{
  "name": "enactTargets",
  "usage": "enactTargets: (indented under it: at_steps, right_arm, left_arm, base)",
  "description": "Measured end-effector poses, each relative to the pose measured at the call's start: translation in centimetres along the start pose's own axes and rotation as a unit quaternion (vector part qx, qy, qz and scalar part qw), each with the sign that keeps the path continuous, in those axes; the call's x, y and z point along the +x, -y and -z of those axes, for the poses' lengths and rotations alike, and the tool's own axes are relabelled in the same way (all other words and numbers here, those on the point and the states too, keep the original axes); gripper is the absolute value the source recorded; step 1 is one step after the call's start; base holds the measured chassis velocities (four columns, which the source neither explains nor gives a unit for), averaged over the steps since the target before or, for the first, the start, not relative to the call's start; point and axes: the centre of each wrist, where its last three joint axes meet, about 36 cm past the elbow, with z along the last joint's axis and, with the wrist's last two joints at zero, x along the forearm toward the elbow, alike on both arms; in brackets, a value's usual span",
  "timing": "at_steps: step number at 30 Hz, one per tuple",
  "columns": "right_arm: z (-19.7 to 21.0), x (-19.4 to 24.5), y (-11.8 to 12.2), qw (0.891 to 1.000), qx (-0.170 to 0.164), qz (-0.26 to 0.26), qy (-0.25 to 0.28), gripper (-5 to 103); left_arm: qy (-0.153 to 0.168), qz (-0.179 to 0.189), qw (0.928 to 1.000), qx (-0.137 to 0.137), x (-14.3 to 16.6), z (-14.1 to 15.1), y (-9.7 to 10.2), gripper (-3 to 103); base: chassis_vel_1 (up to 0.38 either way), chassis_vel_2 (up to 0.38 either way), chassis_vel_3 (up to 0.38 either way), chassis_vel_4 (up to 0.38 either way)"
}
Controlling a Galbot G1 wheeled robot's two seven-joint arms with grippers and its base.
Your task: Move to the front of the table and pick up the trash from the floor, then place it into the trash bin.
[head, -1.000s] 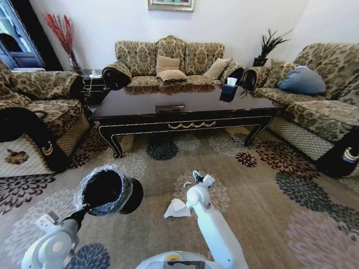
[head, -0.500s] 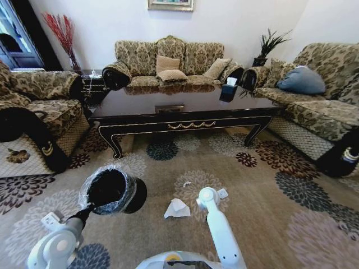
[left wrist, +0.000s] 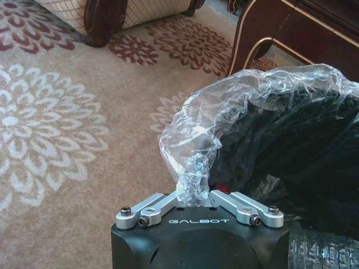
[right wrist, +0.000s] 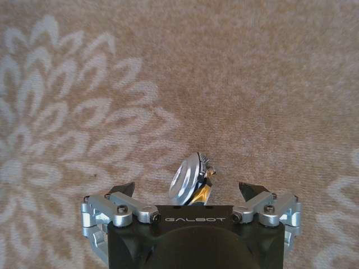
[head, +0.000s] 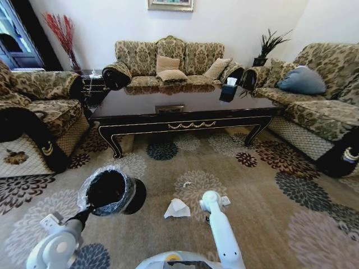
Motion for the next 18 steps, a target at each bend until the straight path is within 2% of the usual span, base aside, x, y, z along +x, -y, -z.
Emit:
enactTargets:
  at_steps: [6,12,13,14,16,18]
  right_arm:
    - [0.3,-2.1,0.3,1.000,-0.015,0.000,-0.011,100]
    - [0.3,-3.0,0.6,1.000,-0.016,0.008,-0.012,100]
    - [0.3,-3.2,0.6,1.000,-0.017,0.008,-0.013,103]
    - [0.3,-3.3,0.5,1.000,-0.018,0.008,-0.014,99]
    - [0.3,-3.5,0.5,1.000,-0.018,0.006,-0.014,99]
    - [0.2,-3.6,0.5,1.000,-0.017,0.005,-0.015,91]
  left_arm:
    - [0.007,0.000,1.0000,-0.004,0.5,0.3,0.1,1]
    - [0.004,0.007,1.0000,-0.004,0.6,-0.2,0.1,1]
    - [0.004,0.009,0.9999,-0.005,0.6,-0.3,0.1,1]
    - [0.004,0.010,0.9999,-0.005,0.6,-0.3,0.1,1]
    - [0.004,0.010,0.9999,-0.005,0.6,-0.3,0.1,1]
    - [0.005,0.012,0.9999,-0.004,0.6,-0.3,0.0,1]
  base:
    - [0.000,0.000,0.000,0.000]
    - [0.000,0.000,0.000,0.000]
    - [0.000,0.000,0.000,0.000]
    - [0.000,0.000,0.000,0.000]
    - [0.000,0.000,0.000,0.000]
    - [0.000,0.000,0.000,0.000]
